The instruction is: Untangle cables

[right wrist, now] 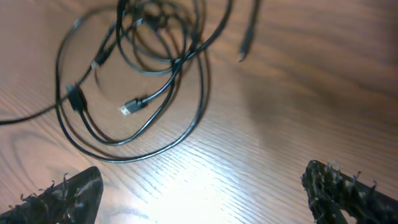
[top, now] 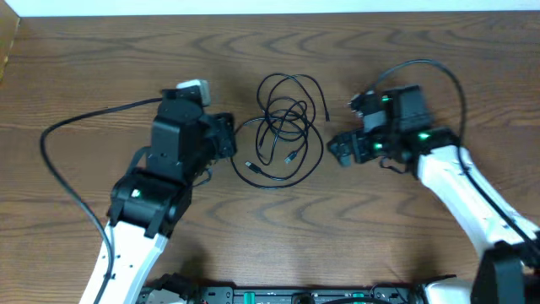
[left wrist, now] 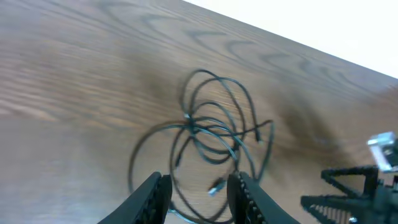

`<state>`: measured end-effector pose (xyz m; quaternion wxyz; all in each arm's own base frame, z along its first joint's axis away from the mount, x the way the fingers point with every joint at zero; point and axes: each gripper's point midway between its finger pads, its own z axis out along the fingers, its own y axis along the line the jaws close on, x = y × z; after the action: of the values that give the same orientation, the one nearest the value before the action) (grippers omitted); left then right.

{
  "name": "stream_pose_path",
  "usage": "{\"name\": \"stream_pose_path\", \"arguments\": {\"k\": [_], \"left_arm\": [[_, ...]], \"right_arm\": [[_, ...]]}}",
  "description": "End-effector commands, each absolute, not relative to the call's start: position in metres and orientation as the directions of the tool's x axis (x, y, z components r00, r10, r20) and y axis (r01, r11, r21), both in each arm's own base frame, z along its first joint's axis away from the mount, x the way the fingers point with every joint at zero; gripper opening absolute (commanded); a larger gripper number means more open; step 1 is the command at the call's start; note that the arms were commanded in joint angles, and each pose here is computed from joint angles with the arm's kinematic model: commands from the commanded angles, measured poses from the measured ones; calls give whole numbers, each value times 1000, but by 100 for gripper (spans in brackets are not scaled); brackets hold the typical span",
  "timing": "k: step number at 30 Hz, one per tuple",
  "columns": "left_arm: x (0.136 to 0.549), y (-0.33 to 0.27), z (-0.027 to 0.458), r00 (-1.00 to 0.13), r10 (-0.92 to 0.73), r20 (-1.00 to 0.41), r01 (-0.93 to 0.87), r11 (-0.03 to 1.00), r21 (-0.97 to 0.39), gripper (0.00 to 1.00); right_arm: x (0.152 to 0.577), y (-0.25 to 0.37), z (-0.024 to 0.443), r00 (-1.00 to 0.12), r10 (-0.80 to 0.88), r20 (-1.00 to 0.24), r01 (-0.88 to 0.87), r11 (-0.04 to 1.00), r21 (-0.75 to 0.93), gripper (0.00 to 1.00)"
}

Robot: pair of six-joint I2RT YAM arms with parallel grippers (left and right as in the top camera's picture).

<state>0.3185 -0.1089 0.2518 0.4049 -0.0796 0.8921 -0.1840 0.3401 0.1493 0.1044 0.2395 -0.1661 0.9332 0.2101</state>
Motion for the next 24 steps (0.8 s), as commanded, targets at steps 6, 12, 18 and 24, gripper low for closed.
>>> {"name": "stream_pose_path", "arguments": {"k": [6,12,18,24], "left_arm": [[311,-86,247,-654,-293,-698,-69,941,-331,35],[310,-86,245,-658,-292,-695,-71,942,-329,35],[310,-86,245,-661,-291,-692,-72,942,-327,35],[308,-85,243,-667,-288,-686,-75,943,-323,35]], "right_arm": [[340,172,54,-824,-360,-437,-446,888,109,99],[349,182,42,-814,-407,-415,-479,874,83,99],[370,192,53,-779,-436,-451,-515,855,63,99],[387,201,52,-762,-467,-449,-543,839,48,99]]}}
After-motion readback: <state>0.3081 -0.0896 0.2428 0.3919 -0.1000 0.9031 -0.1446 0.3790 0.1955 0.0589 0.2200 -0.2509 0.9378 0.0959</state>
